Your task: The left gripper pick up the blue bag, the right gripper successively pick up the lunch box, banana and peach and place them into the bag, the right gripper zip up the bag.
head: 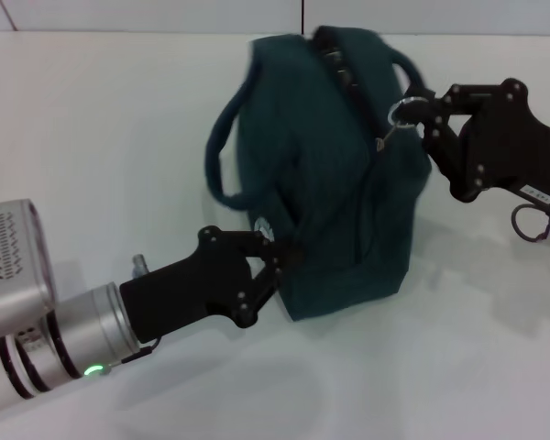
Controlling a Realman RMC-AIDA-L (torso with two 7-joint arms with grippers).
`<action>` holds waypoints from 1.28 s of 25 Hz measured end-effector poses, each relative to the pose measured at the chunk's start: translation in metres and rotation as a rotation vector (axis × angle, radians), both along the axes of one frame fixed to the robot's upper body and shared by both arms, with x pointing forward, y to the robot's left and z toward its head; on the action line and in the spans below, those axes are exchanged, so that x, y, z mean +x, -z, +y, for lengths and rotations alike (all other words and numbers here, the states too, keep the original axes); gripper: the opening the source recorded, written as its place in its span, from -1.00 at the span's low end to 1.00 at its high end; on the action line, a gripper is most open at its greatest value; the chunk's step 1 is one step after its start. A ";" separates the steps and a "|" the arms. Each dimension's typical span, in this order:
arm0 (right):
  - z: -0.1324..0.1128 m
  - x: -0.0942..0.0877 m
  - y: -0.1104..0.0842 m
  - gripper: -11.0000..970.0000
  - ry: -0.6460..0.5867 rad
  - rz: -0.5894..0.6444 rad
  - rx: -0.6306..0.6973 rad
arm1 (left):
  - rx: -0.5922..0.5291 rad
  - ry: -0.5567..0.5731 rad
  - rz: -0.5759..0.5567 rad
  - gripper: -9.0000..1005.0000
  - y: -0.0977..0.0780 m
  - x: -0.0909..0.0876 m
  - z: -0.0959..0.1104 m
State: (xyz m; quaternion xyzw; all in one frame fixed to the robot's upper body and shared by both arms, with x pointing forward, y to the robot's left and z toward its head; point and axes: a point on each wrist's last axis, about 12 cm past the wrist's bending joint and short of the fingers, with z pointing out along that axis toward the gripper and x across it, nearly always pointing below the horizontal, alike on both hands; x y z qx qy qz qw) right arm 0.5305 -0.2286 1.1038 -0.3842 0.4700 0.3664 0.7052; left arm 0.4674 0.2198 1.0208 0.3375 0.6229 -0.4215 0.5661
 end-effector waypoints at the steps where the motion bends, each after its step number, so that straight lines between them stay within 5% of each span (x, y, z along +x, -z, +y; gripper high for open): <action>1: 0.000 -0.001 0.000 -0.95 0.004 -0.006 0.005 | -0.001 -0.011 0.003 -0.89 0.001 -0.001 0.002; 11: -0.003 -0.005 0.007 -0.95 0.043 0.030 0.040 | -0.081 -0.193 0.027 -0.94 0.002 -0.009 0.027; 21: -0.003 -0.005 0.009 -0.96 0.046 0.043 0.043 | -0.176 -0.136 -0.013 -0.96 -0.006 -0.018 0.014; 32: 0.002 -0.007 0.009 -0.95 0.026 0.046 0.053 | -0.194 -0.086 -0.025 -0.18 -0.016 0.000 0.001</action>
